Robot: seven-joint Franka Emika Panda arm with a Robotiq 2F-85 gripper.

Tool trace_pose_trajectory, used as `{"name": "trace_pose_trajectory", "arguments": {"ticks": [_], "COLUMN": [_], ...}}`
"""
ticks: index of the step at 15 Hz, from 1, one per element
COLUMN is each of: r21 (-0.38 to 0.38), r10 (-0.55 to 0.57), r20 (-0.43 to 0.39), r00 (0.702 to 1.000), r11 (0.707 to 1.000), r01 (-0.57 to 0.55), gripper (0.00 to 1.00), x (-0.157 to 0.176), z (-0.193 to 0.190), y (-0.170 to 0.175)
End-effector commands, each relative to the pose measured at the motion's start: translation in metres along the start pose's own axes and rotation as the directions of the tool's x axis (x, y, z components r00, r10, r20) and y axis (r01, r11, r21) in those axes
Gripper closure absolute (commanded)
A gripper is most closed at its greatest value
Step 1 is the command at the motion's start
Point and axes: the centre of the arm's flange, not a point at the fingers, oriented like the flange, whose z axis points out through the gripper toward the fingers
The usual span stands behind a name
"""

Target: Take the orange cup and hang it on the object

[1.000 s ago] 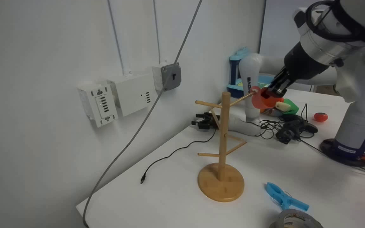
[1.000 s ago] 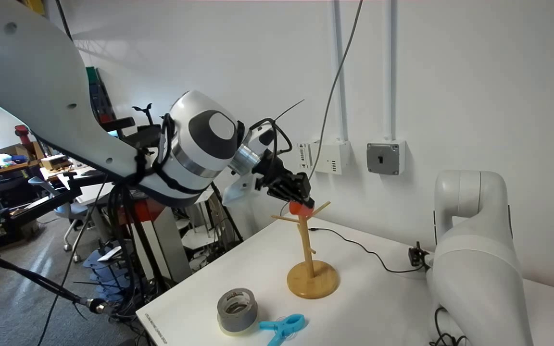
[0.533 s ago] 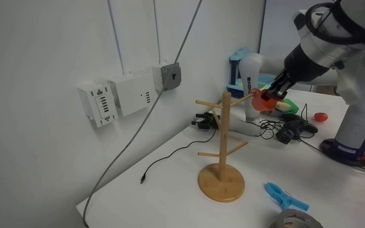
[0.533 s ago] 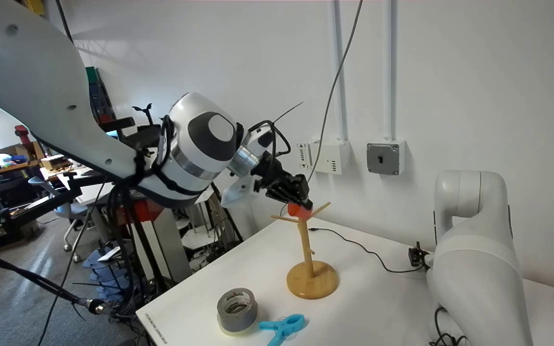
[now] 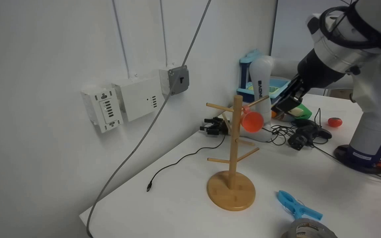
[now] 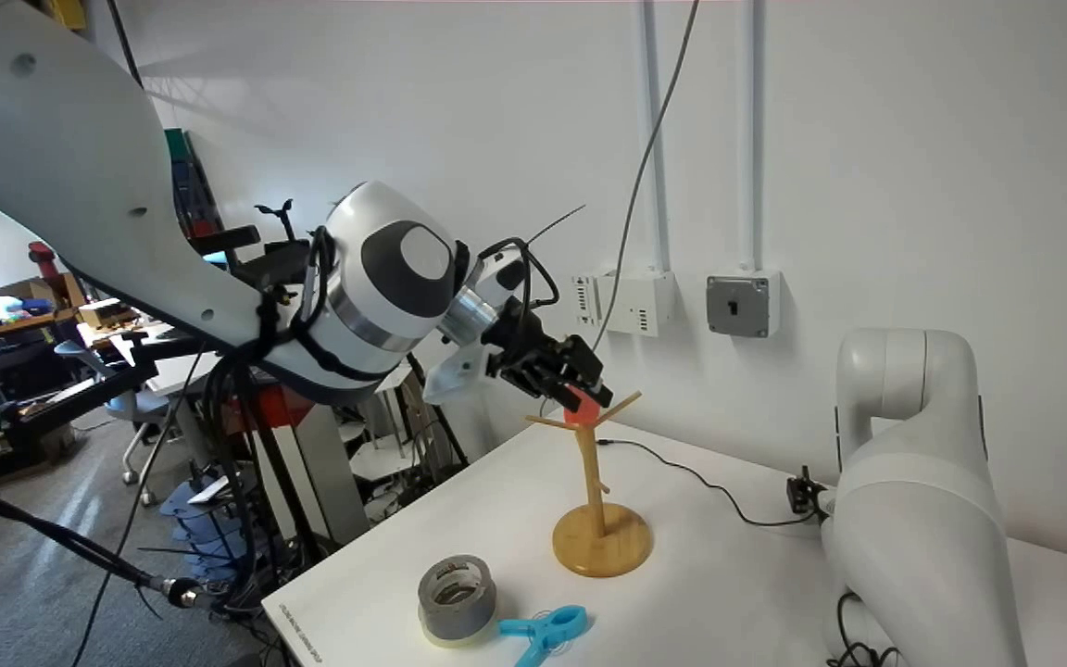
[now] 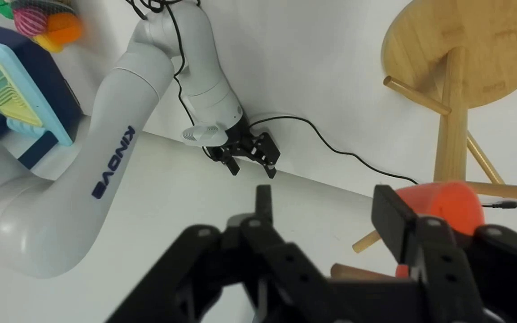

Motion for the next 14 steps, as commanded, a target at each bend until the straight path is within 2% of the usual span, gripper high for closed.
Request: {"name": "trace_pose_trajectory", "arguments": {"ticks": [1, 2, 3, 10, 14], "r21": [0.005, 0.004, 0.004, 0.017, 0.031], "r10": [0.026, 0.035, 0.044, 0.126, 0.170], "r20": [0.025, 0.033, 0.041, 0.177, 0.174], "r00": [0.999, 0.999, 0.998, 0.976, 0.970], "r11": [1.000, 0.999, 0.999, 0.991, 0.984], "r01": [-0.026, -0.035, -0.044, -0.132, -0.178], "gripper": [0.09, 0.01, 0.00, 0.00, 0.00], "x": [-0.003, -0.006, -0.008, -0.053, -0.080], "z": [-0.007, -0.007, -0.006, -0.021, -0.038], "y": [0.003, 0.003, 0.003, 0.009, 0.008]}}
